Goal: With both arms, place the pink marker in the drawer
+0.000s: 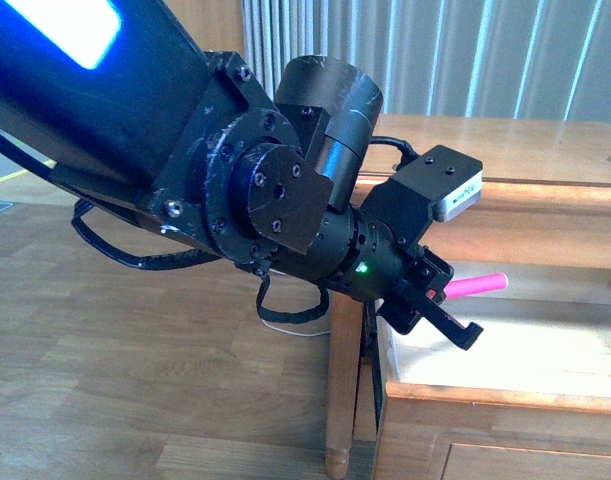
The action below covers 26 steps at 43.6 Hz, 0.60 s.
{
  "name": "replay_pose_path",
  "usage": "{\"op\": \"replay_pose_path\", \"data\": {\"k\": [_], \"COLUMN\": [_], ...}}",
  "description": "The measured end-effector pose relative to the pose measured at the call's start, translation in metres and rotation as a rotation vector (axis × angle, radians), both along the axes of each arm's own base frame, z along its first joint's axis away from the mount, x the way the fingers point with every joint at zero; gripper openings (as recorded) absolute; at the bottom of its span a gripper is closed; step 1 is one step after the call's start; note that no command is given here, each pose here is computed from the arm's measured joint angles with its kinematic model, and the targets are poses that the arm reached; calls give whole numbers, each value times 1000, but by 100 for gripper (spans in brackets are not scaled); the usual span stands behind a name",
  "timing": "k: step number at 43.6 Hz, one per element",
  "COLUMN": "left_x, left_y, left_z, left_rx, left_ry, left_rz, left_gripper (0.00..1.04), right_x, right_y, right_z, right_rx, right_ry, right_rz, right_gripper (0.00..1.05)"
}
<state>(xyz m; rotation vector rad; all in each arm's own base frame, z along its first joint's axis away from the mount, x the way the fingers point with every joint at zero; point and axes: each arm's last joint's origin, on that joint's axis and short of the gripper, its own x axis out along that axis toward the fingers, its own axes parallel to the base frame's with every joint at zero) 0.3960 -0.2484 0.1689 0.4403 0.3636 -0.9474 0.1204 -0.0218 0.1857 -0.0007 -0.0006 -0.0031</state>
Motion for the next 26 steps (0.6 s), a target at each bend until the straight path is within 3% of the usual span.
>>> {"op": "replay_pose_path", "data": {"k": [10,26], "left_x": [8,7], "left_y": [-9,-12], "left_z": [-13,-10], "left_rx": [15,-37], "left_ry": [17,-14], "left_rz": [7,2], "left_gripper": [15,65], "right_x": [0,0], "right_y": [0,0], "right_z": [0,0], "right_rx": [0,0], "right_ry": [0,0], "right_rz": [0,0], "right_gripper": [96,96]}}
